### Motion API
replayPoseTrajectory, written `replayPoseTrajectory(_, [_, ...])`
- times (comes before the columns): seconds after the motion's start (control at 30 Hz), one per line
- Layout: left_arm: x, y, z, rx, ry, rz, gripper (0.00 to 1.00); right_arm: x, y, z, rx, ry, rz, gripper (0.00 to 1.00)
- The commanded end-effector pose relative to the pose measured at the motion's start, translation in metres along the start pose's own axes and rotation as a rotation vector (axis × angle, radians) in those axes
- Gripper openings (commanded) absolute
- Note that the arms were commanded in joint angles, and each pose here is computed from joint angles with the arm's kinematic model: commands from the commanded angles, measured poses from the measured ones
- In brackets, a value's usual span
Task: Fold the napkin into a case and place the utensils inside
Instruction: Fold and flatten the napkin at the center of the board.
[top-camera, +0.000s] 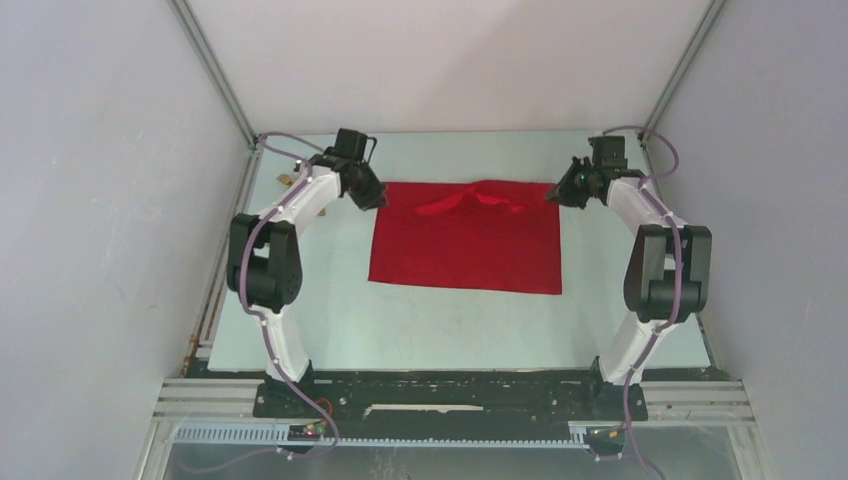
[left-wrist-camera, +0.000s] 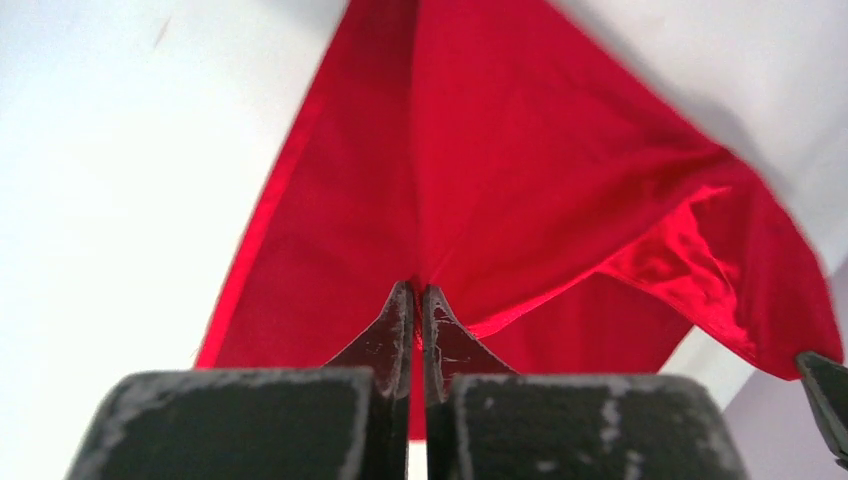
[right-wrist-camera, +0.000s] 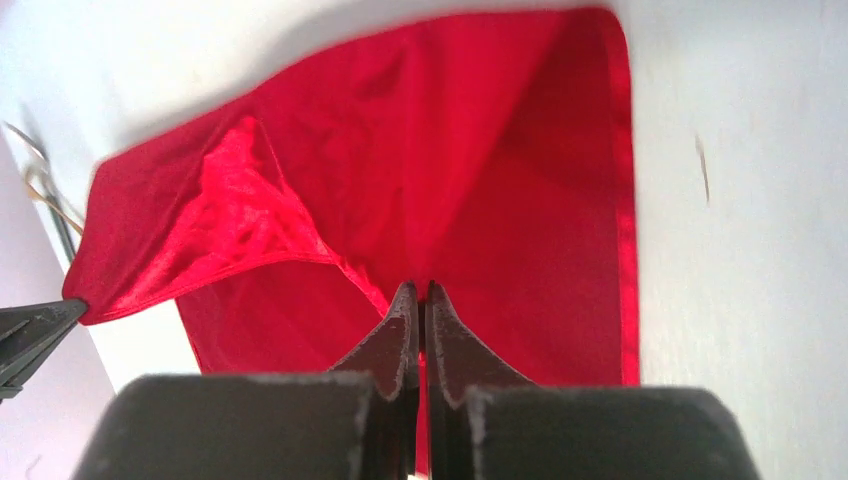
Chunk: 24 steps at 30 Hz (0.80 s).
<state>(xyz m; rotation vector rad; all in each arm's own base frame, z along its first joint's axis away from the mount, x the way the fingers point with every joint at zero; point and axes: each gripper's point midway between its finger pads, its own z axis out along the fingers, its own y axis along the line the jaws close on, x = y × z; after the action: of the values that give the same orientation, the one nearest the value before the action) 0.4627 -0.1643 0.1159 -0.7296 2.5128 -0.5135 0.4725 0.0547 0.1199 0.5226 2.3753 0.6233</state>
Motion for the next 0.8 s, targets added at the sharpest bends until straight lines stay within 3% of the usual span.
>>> replayPoseTrajectory(0.0, [0.029, 0.034, -0.029, -0.052, 0.023, -0.021, 0.0, 0.056, -0.013, -0.028, 0.048, 0.084, 0.034, 0.0])
replayPoseTrajectory(0.13, [0.068, 0.068, -0.027, -0.115, 0.081, 0.033, 0.0, 0.092, -0.039, -0.043, 0.116, 0.101, 0.032, 0.0])
replayPoseTrajectory(0.37, [0.103, 0.098, -0.025, -0.165, 0.119, 0.087, 0.0, 0.129, -0.062, -0.06, 0.145, 0.11, 0.038, 0.0])
replayPoseTrajectory(0.77, [0.121, 0.13, -0.021, -0.25, 0.121, 0.123, 0.0, 0.166, -0.083, -0.06, 0.158, 0.155, 0.051, 0.0])
